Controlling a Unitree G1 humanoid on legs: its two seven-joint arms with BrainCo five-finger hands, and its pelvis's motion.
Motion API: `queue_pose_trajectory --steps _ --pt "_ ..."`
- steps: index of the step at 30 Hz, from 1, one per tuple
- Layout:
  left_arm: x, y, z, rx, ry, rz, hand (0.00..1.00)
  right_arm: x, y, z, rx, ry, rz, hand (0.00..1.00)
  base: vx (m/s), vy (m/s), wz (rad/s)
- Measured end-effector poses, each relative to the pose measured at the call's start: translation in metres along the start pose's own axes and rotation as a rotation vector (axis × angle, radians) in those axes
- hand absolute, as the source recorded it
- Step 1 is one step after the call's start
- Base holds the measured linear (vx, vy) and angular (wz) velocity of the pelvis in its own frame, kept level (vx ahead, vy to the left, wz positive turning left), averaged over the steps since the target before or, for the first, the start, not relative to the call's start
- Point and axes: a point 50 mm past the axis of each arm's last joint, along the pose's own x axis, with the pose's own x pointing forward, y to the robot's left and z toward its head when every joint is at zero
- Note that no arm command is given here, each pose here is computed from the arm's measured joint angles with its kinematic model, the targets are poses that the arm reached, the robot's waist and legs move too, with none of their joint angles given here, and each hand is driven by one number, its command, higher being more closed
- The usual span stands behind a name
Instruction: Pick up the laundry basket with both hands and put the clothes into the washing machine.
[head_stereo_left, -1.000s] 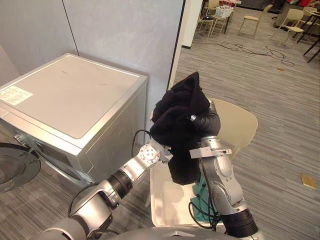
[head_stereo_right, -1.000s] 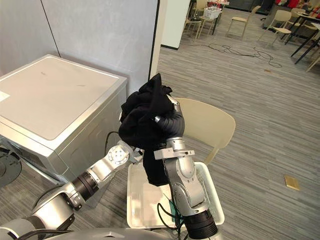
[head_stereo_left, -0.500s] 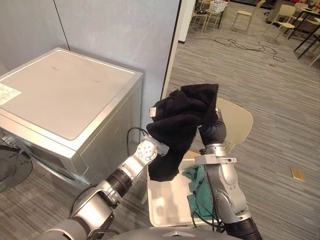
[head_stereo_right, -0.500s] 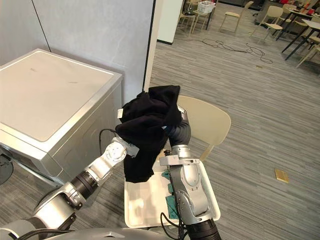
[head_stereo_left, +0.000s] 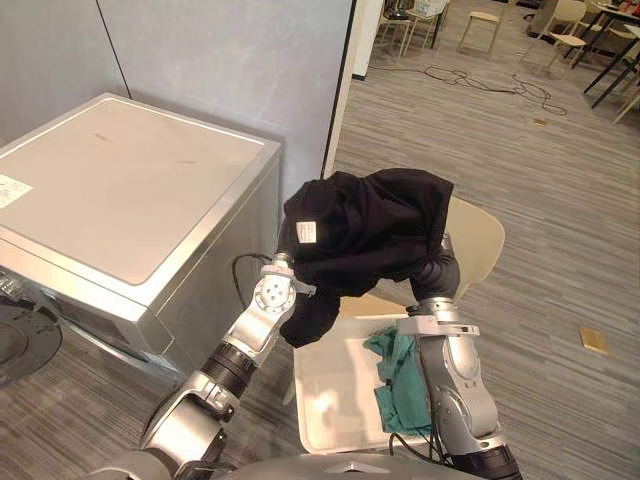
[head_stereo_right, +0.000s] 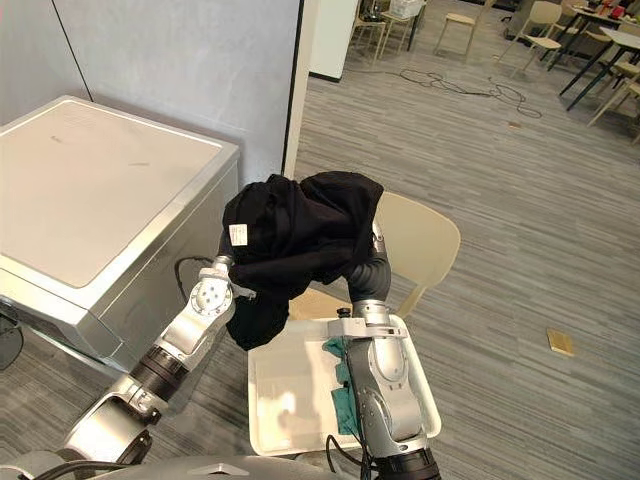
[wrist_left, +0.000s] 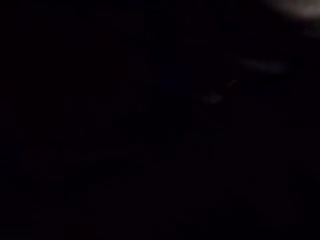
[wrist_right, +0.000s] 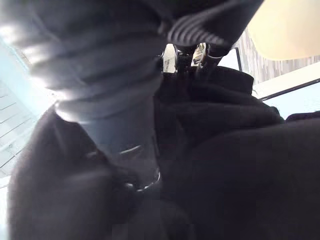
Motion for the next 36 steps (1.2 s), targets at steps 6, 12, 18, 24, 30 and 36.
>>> queue_pose_trajectory --steps 6,12,18,24,30,36 --pt "0.008 0.032 0.026 -0.093 -0.096 0.132 1.00 0.001 -0.026 0.000 -0.094 0.003 -0.093 0.00 -0.02 -0.008 -0.11" --pt "0.007 0.071 0.063 -0.144 -0.263 0.250 1.00 -0.006 -0.087 0.010 -0.216 0.012 -0.315 0.00 -0.03 -0.018 0.01" --pt "-0.004 0.084 0.108 -0.240 -0.474 0.242 1.00 -0.025 -0.156 0.047 -0.421 0.010 -0.573 0.00 -0.09 0.006 0.37" --pt "-0.047 0.115 0.124 -0.238 -0.618 0.227 1.00 -0.110 -0.235 0.082 -0.615 0.157 -1.028 0.00 -0.03 -0.037 0.22" --pt "-0.091 0.144 0.112 -0.173 -0.601 0.343 1.00 -0.299 -0.266 0.054 -0.435 0.621 -1.681 0.00 -0.03 0.166 0.12" --pt "-0.107 0.132 0.103 -0.166 -0.552 0.288 1.00 -0.436 -0.144 -0.030 0.097 1.146 -1.923 0.00 -0.19 0.206 0.05"
